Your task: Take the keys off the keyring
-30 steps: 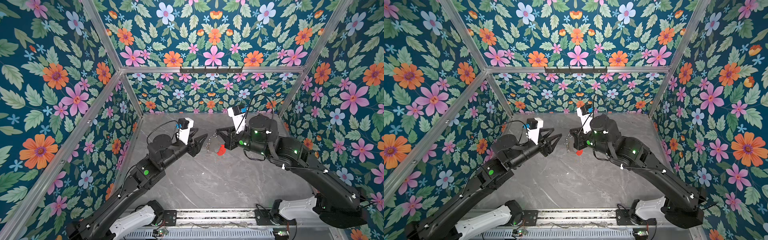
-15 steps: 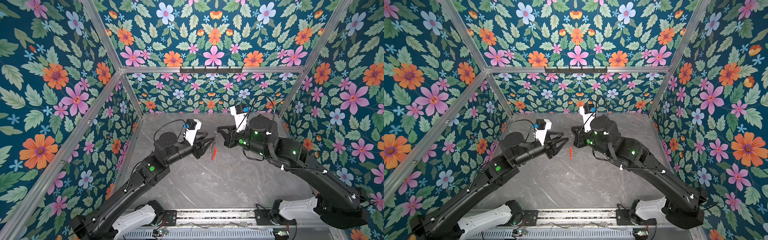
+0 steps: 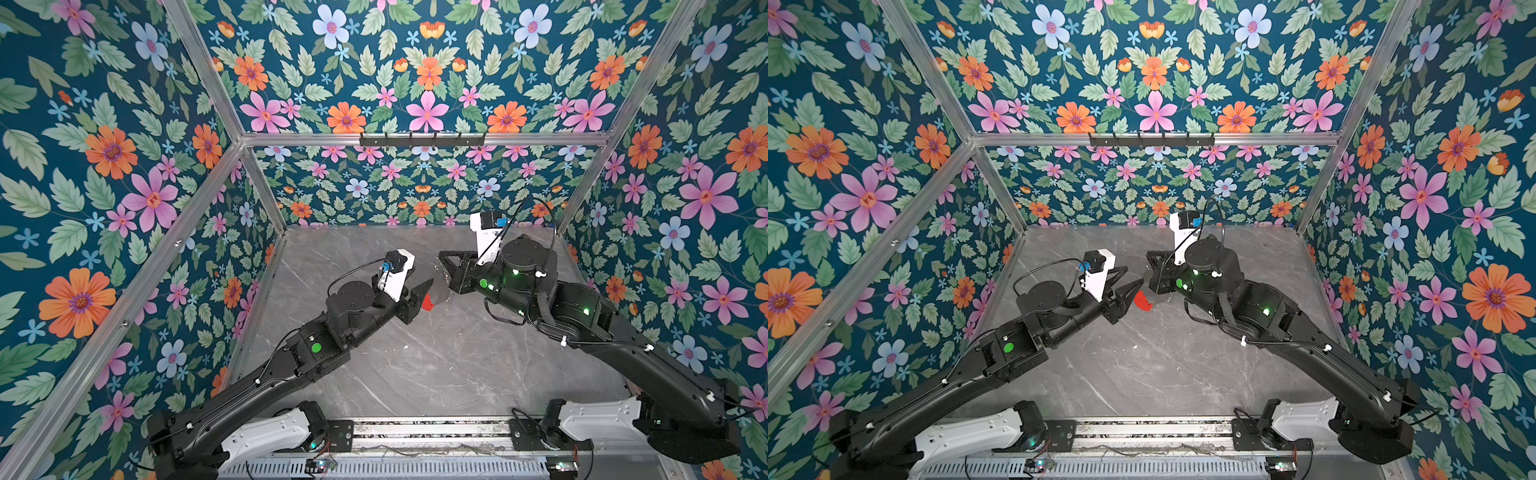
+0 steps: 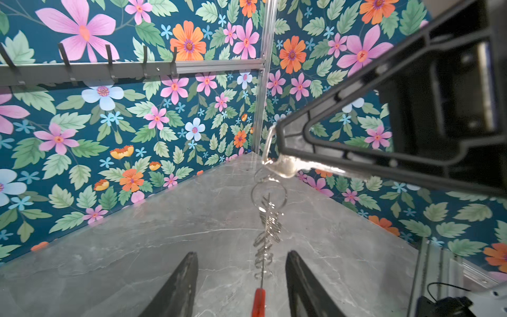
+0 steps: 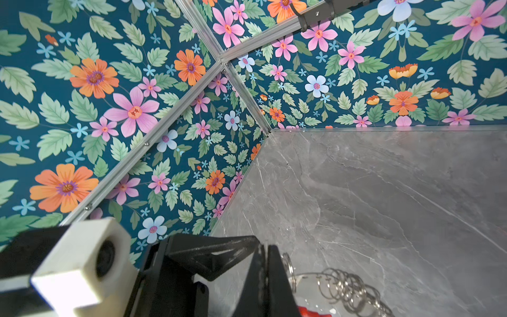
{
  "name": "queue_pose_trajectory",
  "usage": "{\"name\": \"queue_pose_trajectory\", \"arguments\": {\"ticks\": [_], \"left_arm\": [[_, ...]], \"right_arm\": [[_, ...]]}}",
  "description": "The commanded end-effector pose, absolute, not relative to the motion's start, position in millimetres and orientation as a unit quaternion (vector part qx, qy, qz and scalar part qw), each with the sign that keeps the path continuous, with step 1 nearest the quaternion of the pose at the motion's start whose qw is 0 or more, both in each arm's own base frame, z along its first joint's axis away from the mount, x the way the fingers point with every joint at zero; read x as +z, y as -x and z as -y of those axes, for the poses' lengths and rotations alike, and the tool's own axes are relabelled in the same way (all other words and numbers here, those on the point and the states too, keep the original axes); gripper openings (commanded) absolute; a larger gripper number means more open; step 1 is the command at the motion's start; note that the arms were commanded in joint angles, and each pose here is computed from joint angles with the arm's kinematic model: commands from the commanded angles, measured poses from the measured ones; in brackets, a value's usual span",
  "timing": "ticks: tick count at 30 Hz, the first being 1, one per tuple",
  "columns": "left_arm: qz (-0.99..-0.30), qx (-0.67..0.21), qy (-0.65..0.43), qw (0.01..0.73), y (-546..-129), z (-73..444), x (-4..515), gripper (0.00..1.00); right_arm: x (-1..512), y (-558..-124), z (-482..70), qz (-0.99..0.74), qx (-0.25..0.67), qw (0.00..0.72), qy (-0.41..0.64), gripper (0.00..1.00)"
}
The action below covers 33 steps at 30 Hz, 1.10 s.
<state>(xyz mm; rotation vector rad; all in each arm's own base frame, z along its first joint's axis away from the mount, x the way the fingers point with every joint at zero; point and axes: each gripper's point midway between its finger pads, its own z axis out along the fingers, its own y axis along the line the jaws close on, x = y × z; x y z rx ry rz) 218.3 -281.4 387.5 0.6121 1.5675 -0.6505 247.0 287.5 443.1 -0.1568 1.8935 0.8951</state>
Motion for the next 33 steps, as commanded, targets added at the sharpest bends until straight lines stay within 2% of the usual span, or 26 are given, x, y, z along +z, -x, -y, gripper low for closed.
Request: {"name": "queue_pose_trajectory", "arguments": {"ticks": [1,10,12,16,26,33], "left_arm": [[-0.662,-0.254,-0.243,0.661,-225.2,269.3,402.8,0.55],[-0.629,-0.278,-0.266,0.675,-214.2,281.1,409.4,0.57],[-0.625,-0.273,-0.268,0.681,-213.9,282.2,408.5,0.53],[-0.621,-0.252,-0.268,0.692,-214.7,286.4,404.3,0.48],[-0.603,-0.205,-0.26,0.726,-214.6,302.8,394.7,0.52],[-0.619,-0.157,-0.235,0.732,-225.3,292.4,390.3,0.49]], "right_arm": [[462.4,-251.3,-284.3,-0.756,0.408,0.512,0.015,0.0],[455.6,-256.2,-288.4,-0.749,0.44,0.494,-0.034,0.0],[455.7,-257.6,-289.1,-0.747,0.445,0.493,-0.042,0.0],[456.3,-259.0,-290.6,-0.743,0.452,0.491,-0.05,0.0],[456.4,-259.4,-295.7,-0.738,0.467,0.484,-0.054,0.0],[457.4,-257.7,-294.3,-0.735,0.47,0.485,-0.054,0.0]]}}
